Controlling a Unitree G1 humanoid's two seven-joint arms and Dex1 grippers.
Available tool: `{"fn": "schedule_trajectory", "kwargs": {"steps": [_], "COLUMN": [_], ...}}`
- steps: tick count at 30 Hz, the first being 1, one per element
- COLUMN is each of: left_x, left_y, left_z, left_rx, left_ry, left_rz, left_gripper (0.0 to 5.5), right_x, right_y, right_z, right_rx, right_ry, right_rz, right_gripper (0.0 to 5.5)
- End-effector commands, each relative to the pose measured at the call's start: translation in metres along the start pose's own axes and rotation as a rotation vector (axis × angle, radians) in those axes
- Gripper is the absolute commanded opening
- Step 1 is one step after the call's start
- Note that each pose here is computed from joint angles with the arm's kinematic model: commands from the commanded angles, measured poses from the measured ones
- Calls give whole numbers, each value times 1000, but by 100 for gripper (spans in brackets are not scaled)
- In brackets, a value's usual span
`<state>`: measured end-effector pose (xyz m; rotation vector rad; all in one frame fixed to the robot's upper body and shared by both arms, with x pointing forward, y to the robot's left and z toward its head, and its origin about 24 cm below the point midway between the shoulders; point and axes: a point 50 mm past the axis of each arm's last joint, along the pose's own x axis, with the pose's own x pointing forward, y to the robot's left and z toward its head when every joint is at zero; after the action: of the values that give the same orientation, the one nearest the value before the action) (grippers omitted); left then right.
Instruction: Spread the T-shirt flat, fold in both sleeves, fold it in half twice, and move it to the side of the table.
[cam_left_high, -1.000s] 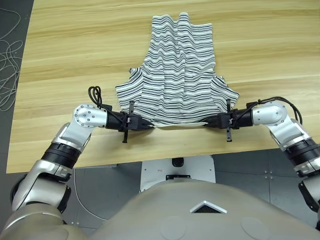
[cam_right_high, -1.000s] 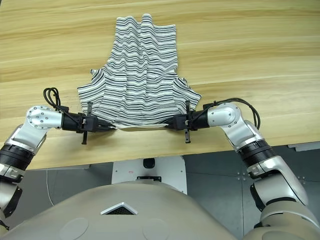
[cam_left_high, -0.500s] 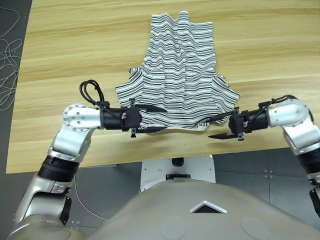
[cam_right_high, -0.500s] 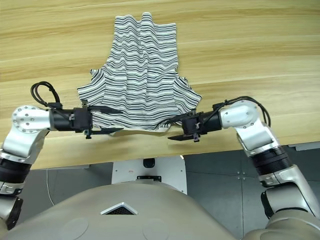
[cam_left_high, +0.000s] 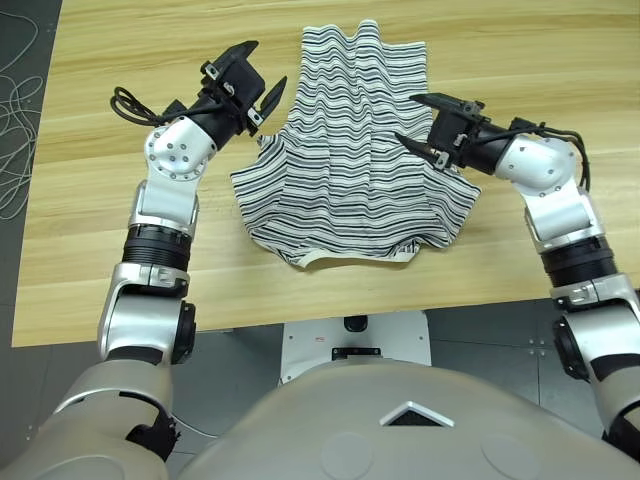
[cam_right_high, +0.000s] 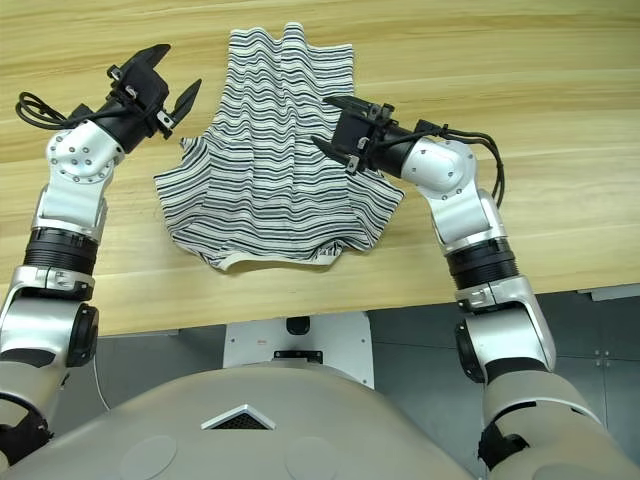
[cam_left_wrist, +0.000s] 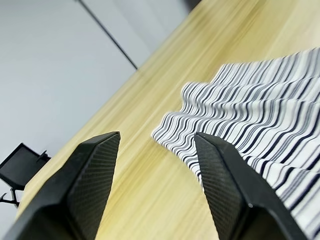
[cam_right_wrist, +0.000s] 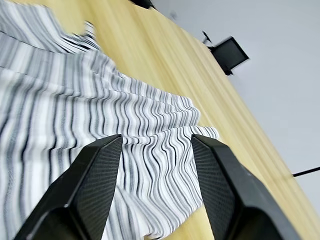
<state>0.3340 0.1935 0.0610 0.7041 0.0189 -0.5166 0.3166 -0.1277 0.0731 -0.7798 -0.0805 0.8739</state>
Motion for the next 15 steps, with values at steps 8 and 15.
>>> {"fn": "schedule_trajectory", "kwargs": {"steps": [8,15], "left_x": [18,5], "left_y": [-45,-39], "left_z": [-26,-43], "left_rx": [111,243], "left_ry": [140,214], "left_rz": [-180,-201], "left_gripper": [276,276], "right_x": [40,20], "right_y": [27,31], "right_z": [-50,-79], "right_rx": [42,-10], "right_ry": [318,481], "right_rz": [-35,-11], "right_gripper": [254,254]}}
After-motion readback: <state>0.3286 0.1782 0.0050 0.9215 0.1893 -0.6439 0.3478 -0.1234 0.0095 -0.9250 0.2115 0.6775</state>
